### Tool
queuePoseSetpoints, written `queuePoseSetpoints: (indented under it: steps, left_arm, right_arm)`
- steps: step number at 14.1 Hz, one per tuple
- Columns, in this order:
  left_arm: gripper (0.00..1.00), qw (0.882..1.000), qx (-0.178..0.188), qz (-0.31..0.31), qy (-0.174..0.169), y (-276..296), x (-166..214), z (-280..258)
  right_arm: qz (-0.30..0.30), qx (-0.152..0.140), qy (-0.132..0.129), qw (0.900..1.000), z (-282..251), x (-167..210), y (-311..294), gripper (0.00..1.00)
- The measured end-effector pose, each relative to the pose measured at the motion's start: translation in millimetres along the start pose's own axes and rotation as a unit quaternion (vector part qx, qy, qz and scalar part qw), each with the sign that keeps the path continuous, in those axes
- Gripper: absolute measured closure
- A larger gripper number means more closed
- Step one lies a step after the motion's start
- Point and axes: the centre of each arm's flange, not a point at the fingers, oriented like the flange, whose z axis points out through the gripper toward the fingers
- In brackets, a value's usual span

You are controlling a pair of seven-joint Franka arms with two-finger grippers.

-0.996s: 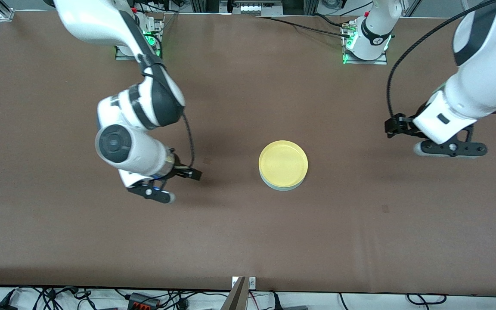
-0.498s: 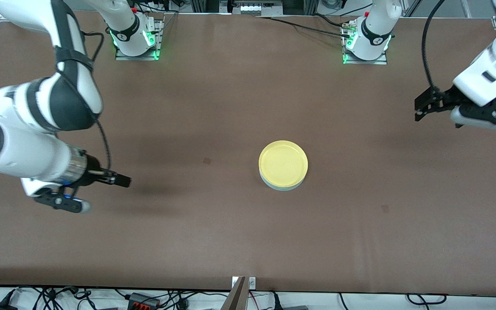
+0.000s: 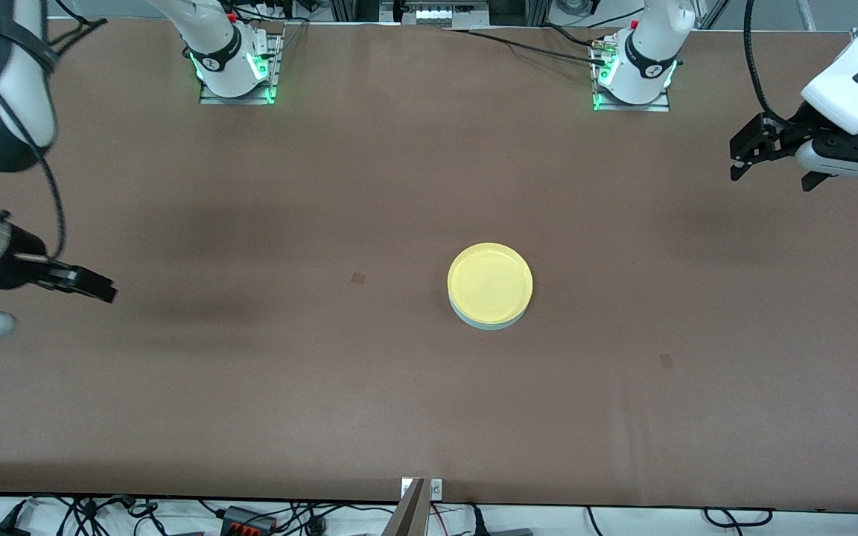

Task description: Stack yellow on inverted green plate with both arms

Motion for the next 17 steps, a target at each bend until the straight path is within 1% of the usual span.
queuePoseSetpoints:
  steps: [3, 5, 7, 9, 11, 15, 17]
  left_arm:
    - [0.00, 1.000, 0.000, 0.000, 0.002, -1.1, 3.1, 1.3]
    - [0.00, 1.000, -0.001, -0.003, 0.002, -5.6, 7.0, 2.5]
    - [0.00, 1.000, -0.002, -0.010, 0.000, -14.7, 10.0, 6.1]
    - [0.00, 1.000, -0.003, -0.014, -0.003, -20.1, 9.6, 7.8]
    - [0.00, 1.000, -0.003, -0.011, -0.007, -17.8, 8.8, 7.8]
    - [0.00, 1.000, -0.003, -0.011, -0.006, -17.2, 9.0, 6.4]
    - [0.00, 1.000, -0.003, -0.011, -0.006, -17.2, 9.1, 6.2]
  right_arm:
    - [-0.031, 0.007, 0.008, 0.999, -20.6, -9.0, 52.1, 0.00]
    - [-0.039, 0.009, 0.016, 0.999, -33.6, -13.8, 62.3, 0.00]
    - [-0.044, 0.010, 0.017, 0.999, -45.5, -21.0, 58.1, 0.00]
    - [-0.044, 0.008, 0.009, 0.999, -51.3, -27.9, 59.7, 0.00]
    - [-0.042, 0.006, -0.009, 0.999, -50.7, -36.1, 64.3, 0.00]
    - [-0.045, -0.017, -0.019, 0.999, -44.9, -56.3, 70.3, 0.00]
    - [-0.048, -0.018, -0.025, 0.998, -42.6, -72.2, 69.8, 0.00]
